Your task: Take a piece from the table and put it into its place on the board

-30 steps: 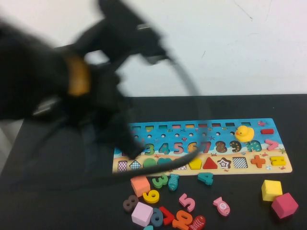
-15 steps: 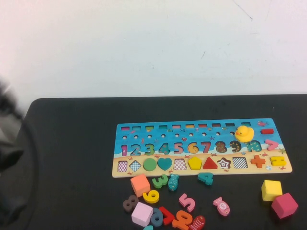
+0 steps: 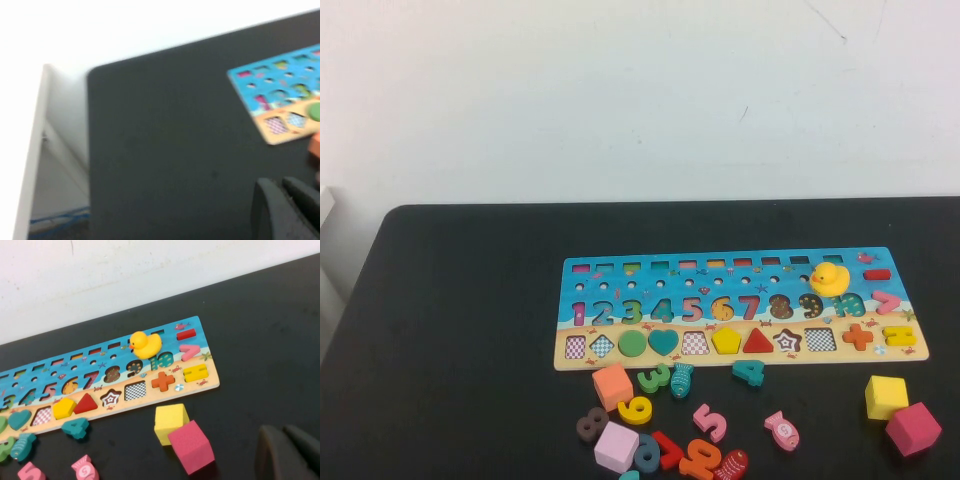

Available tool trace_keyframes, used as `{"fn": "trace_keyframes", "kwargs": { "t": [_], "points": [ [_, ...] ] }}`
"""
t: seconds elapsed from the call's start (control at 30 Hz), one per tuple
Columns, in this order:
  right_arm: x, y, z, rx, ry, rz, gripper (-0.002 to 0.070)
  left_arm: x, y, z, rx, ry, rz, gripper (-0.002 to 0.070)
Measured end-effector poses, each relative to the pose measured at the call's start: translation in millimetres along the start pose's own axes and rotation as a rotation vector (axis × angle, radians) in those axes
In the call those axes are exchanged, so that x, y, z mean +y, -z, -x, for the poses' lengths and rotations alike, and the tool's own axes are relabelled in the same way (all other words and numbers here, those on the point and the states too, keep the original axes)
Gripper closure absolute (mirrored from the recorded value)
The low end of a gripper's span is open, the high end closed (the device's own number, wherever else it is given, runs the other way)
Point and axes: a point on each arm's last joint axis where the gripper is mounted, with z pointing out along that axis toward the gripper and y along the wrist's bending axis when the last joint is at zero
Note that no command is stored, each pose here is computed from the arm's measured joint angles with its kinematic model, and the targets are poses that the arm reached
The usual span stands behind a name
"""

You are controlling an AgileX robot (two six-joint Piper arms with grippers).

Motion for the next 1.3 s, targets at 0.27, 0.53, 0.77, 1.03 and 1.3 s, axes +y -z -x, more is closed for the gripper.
{"fn": "trace_keyframes", "kwargs": {
  "t": [0.27,0.53,0.77,1.03,1.3],
  "points": [
    [0,0,0,0.000,0.000,0.000,0.0657,-0.6,-9,-53,-0.163,0.005,0.077,0.0675],
    [0,0,0,0.000,0.000,0.000,0.0657,-4.5,-20,-93,-0.209,0.070,0.095,0.0675],
    [0,0,0,0.000,0.000,0.000,0.0657,-7.1,-28,-118,-0.197,0.055,0.096,0.0675],
    [0,0,0,0.000,0.000,0.000,0.0657,-7.5,-28,-120,-0.165,0.051,0.093,0.0675],
    [0,0,0,0.000,0.000,0.000,0.0657,-7.5,-28,-120,-0.167,0.049,0.094,0.0675]
  ]
}}
